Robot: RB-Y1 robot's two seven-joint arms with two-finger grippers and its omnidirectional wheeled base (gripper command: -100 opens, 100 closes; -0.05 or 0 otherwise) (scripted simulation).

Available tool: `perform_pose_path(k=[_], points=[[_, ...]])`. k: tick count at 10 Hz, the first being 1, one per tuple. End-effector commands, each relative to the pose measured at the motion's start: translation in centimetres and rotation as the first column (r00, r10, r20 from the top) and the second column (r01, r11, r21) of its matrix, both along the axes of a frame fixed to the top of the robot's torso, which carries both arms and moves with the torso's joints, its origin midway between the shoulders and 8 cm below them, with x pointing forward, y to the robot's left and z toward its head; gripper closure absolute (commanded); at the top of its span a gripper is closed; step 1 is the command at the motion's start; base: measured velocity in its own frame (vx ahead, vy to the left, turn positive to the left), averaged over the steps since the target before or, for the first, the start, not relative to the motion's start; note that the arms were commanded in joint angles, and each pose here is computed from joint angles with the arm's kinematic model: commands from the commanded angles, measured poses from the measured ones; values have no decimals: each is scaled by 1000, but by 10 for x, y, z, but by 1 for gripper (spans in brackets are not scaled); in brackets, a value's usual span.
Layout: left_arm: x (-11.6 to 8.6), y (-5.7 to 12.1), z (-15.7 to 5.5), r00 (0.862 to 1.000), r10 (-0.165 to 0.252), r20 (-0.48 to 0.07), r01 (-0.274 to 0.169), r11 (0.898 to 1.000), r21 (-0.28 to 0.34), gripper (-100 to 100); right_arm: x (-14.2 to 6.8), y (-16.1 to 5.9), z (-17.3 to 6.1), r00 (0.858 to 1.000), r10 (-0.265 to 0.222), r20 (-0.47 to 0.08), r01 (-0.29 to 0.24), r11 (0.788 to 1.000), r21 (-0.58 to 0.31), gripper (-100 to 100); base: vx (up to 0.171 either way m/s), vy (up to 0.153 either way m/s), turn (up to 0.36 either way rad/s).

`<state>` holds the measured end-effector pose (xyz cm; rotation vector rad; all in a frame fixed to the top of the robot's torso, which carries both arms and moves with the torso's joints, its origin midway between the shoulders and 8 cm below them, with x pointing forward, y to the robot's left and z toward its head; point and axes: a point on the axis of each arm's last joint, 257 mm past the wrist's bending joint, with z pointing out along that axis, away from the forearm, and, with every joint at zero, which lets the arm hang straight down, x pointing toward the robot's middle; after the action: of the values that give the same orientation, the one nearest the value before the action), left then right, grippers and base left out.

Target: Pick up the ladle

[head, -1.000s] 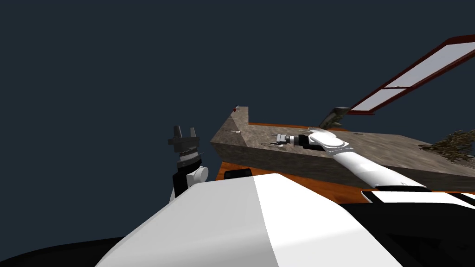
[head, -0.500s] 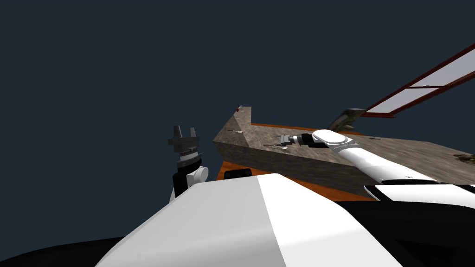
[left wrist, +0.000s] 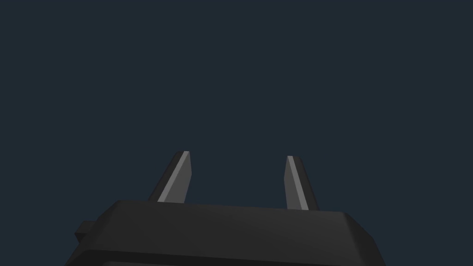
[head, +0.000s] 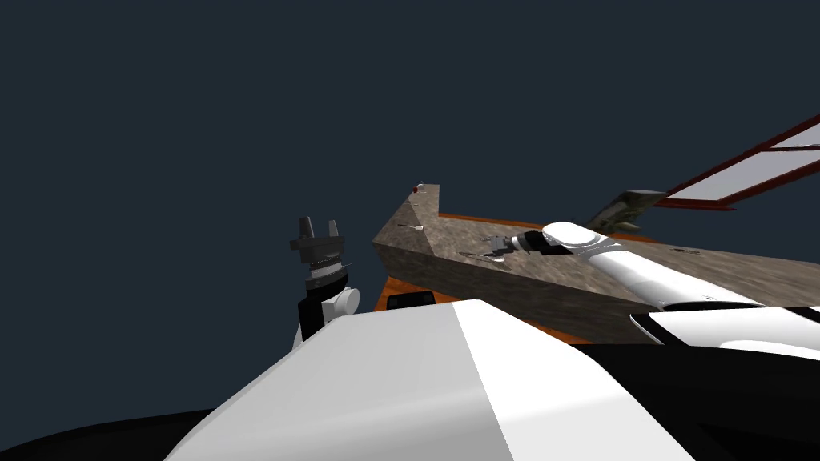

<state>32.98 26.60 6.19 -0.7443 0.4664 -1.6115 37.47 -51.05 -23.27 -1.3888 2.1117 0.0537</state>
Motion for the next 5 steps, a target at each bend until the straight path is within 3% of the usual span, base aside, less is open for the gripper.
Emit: perform_pose_path(k=[1, 4, 5], points=[[0, 0, 0, 1000, 0, 0, 0, 1000, 0, 0, -16, -22, -8, 997, -15, -75, 11, 999, -51, -100, 19, 18, 210], [0, 0, 0, 1000, 0, 0, 0, 1000, 0, 0, -30, -41, -17, 991, -36, -132, 23, 995, -95, -100, 20, 9, 80], [0, 0, 0, 1000, 0, 0, 0, 1000, 0, 0, -43, -54, -25, 982, -51, -181, 29, 992, -121, -100, 26, 12, 133]])
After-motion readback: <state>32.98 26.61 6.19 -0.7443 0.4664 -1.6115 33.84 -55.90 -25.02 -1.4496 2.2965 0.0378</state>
